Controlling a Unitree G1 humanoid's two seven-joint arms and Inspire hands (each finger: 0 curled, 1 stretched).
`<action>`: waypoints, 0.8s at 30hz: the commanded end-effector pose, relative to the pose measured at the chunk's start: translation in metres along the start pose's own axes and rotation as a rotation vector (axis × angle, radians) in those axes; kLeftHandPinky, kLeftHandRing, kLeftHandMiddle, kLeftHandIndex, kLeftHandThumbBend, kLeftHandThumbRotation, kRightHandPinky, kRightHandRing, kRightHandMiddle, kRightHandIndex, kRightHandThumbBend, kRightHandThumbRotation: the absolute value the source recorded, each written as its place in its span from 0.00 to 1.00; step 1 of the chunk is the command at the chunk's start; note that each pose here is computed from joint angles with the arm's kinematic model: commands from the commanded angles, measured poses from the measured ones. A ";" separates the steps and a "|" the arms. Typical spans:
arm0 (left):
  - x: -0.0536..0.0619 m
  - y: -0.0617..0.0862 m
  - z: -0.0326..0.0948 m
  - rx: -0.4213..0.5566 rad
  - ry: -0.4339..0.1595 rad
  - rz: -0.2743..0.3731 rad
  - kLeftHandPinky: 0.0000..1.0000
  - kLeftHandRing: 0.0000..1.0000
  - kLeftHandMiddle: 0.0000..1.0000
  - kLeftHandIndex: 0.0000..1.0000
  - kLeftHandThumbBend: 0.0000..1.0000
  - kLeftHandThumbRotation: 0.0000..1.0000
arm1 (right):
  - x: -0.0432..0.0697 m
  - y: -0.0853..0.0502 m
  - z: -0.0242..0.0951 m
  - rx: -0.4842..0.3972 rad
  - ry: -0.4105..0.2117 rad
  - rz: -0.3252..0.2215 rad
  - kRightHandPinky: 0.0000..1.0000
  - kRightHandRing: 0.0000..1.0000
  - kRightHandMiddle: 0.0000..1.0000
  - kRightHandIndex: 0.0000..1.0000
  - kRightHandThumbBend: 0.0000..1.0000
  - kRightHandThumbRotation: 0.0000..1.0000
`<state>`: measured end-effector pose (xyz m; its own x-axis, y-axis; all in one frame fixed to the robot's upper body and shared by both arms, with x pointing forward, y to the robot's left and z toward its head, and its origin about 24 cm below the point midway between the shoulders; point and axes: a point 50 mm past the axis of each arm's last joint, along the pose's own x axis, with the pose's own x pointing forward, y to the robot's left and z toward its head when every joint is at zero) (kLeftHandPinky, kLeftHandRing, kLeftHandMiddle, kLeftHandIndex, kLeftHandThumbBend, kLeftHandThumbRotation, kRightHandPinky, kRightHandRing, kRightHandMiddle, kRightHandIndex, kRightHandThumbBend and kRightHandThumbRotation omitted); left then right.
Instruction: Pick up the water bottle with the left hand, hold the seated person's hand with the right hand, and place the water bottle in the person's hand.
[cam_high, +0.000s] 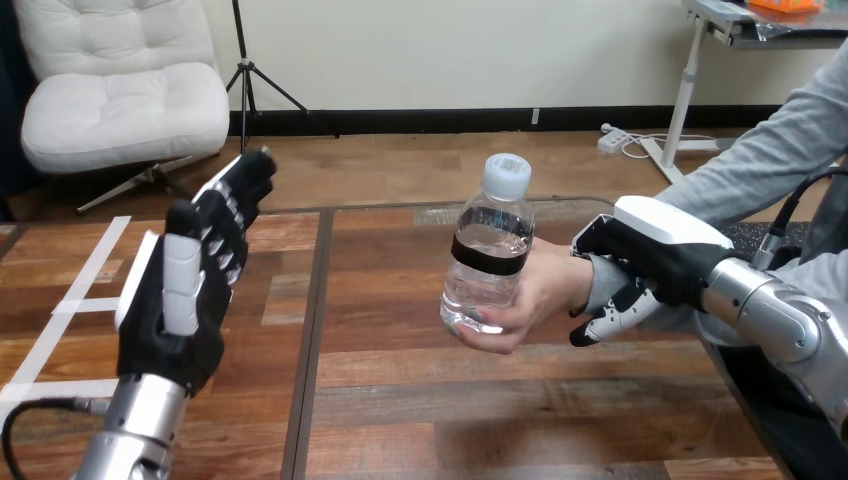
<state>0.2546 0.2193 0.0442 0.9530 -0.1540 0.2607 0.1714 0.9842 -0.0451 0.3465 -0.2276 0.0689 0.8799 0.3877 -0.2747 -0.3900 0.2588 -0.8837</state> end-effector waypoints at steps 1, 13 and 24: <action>0.009 -0.006 0.014 0.004 -0.088 -0.010 1.00 0.89 0.83 0.76 0.88 1.00 | 0.004 -0.025 0.011 0.008 -0.062 -0.104 0.23 0.28 0.34 0.36 0.79 0.00; 0.008 -0.009 0.015 0.026 -0.087 -0.015 1.00 0.86 0.81 0.72 0.88 1.00 | 0.006 -0.025 0.012 0.003 -0.056 -0.104 0.25 0.30 0.37 0.40 0.81 0.00; 0.009 -0.010 0.016 0.031 -0.092 -0.015 0.96 0.84 0.81 0.71 0.86 1.00 | 0.006 -0.027 0.013 -0.031 -0.055 -0.100 0.33 0.38 0.45 0.50 0.86 0.00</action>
<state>0.2482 0.2142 0.0353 0.9631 -0.1371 0.2316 0.1547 0.9862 -0.0597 0.3459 -0.2318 0.0682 0.8861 0.3722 -0.2762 -0.3843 0.2569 -0.8867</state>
